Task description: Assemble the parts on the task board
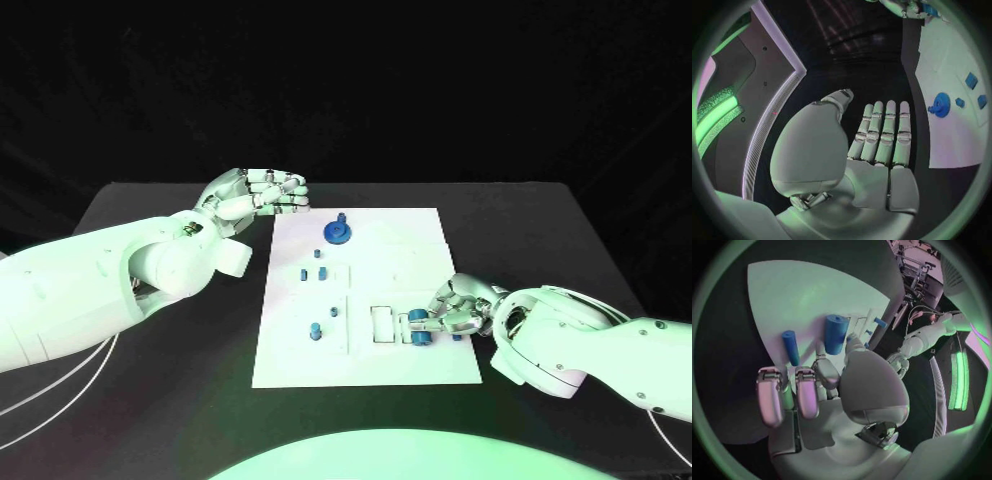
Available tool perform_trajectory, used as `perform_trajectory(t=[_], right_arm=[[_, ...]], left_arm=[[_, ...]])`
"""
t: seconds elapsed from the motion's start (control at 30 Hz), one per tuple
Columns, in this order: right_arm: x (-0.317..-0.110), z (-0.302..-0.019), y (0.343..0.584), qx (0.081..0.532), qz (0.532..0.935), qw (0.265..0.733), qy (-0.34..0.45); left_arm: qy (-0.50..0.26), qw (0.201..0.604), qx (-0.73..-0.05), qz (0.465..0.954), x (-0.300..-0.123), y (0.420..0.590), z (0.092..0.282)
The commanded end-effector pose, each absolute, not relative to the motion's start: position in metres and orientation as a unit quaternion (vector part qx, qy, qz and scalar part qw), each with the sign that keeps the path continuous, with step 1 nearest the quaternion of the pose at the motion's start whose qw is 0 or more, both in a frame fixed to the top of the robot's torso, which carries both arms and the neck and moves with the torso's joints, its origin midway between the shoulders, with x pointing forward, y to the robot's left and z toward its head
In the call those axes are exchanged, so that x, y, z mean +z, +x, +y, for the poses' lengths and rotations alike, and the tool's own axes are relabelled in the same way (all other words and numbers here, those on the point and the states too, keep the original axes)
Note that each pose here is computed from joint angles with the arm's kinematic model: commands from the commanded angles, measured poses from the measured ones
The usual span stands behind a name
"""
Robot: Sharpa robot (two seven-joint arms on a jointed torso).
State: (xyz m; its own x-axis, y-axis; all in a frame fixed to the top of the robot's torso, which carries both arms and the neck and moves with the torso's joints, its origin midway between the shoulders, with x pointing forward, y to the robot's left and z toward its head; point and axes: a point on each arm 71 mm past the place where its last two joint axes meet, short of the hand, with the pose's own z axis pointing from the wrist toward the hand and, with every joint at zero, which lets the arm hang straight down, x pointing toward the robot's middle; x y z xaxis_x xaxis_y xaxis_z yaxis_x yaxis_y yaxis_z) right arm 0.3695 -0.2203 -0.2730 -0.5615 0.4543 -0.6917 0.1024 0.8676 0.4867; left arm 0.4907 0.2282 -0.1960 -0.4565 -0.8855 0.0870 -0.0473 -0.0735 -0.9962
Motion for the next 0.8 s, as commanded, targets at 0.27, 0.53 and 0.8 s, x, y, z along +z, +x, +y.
perform_trajectory(t=[0.27, 0.53, 0.8], right_arm=[[-0.282, -0.22, 0.368, 0.169, 0.877, 0.429, 0.133], [-0.278, -0.225, 0.367, 0.175, 0.863, 0.445, 0.163], [-0.26, -0.225, 0.37, 0.2, 0.845, 0.458, 0.192]], left_arm=[[-0.392, 0.327, -0.625, 0.59, -0.195, 0.489, 0.226], [-0.393, 0.325, -0.625, 0.59, -0.195, 0.489, 0.227], [-0.393, 0.326, -0.625, 0.591, -0.196, 0.49, 0.227]])
